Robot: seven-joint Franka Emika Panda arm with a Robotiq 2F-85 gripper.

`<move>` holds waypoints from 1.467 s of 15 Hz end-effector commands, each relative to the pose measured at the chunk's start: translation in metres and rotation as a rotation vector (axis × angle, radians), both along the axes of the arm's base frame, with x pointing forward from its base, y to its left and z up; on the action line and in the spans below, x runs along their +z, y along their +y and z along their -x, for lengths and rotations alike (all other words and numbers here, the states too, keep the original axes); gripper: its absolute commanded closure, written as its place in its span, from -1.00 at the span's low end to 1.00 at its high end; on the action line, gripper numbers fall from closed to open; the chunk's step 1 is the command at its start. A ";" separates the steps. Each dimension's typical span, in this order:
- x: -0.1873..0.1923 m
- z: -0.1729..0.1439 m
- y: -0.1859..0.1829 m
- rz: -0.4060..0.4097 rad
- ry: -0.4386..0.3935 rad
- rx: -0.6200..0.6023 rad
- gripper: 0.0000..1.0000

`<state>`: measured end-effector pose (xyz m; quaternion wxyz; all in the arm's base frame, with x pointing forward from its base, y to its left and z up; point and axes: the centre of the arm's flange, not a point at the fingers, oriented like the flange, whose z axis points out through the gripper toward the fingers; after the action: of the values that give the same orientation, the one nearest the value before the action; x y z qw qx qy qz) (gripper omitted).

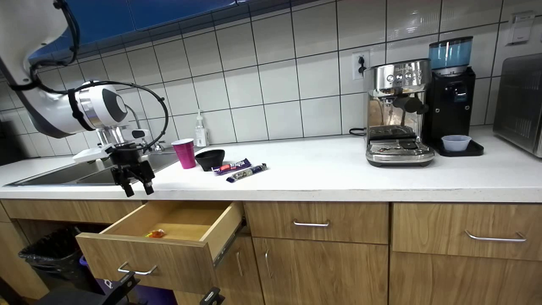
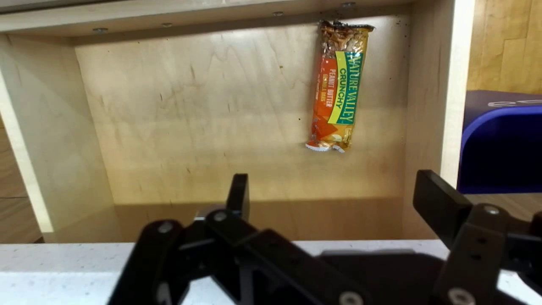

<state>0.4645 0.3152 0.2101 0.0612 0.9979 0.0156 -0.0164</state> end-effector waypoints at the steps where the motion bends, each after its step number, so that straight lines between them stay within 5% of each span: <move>1: 0.024 -0.013 -0.005 0.004 -0.002 0.006 -1.00; 10: 0.056 -0.050 -0.020 0.040 0.035 0.057 -1.00; 22: 0.061 -0.078 -0.057 0.027 0.044 -0.061 -1.00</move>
<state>0.5328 0.2667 0.2646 0.0767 0.9966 0.0010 -0.0301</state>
